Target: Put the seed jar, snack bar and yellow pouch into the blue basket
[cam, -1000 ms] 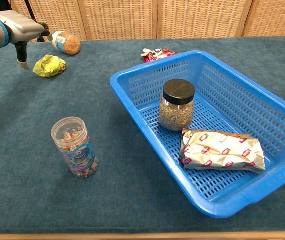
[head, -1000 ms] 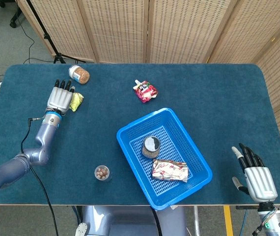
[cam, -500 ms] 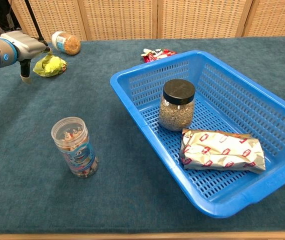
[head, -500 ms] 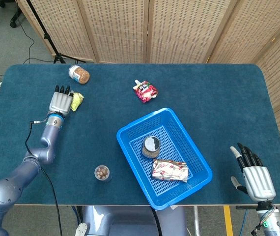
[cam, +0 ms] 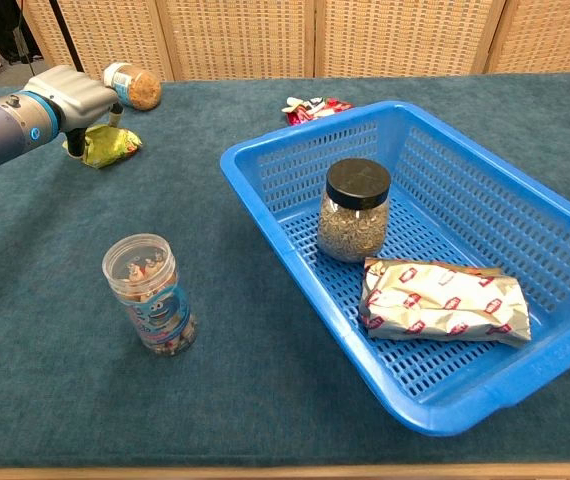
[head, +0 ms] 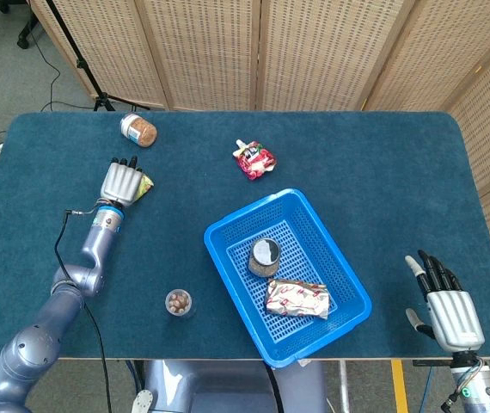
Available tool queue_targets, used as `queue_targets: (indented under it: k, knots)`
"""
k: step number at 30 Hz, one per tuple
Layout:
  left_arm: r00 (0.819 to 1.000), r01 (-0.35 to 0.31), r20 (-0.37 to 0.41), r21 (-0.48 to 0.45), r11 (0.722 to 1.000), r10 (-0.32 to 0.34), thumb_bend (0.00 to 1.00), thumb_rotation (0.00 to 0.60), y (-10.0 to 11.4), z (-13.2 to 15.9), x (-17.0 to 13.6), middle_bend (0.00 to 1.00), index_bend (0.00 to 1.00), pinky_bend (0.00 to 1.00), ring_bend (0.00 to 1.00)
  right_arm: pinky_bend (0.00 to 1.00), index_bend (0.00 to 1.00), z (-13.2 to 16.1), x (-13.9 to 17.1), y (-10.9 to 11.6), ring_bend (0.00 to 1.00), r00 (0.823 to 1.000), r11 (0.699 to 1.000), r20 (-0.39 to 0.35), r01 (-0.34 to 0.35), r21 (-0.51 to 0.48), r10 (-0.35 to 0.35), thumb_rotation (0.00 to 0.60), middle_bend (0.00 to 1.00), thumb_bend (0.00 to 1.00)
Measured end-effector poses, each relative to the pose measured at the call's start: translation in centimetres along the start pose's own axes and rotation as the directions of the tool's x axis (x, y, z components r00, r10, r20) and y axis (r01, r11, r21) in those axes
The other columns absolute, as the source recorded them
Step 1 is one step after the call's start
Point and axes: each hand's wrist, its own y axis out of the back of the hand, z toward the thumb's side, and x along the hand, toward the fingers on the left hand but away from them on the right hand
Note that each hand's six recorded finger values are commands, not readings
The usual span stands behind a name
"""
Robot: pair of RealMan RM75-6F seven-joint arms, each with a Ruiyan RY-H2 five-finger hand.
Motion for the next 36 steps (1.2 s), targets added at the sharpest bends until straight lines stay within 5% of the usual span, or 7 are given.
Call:
queue_targets:
  k: [15, 29, 36]
  knots:
    - [0.996, -0.089, -0.016, -0.040, 0.995, 0.089, 0.36, 0.600, 1.8, -1.5, -0.1, 0.42, 0.84, 0.41, 0.44, 0.17, 0.07, 0.7, 0.3, 0.6, 0.00, 1.000, 1.000, -0.027, 0.014, -0.023, -0.015, 0.600, 0.00, 0.31]
    - [0.968, -0.243, 0.032, -0.144, 0.959, 0.250, 0.35, 0.600, 7.1, -1.3, -1.2, 0.43, 0.85, 0.42, 0.45, 0.17, 0.07, 1.4, 0.9, 1.3, 0.00, 0.998, 0.999, -0.054, 0.020, -0.047, -0.022, 0.600, 0.00, 0.31]
    - [0.929, -0.301, 0.125, -0.292, 0.908, 0.348, 0.35, 0.600, 11.3, 2.1, -4.0, 0.43, 0.85, 0.42, 0.45, 0.17, 0.07, 1.5, 1.1, 1.6, 0.00, 0.998, 0.998, -0.058, 0.023, -0.054, -0.026, 0.600, 0.00, 0.31]
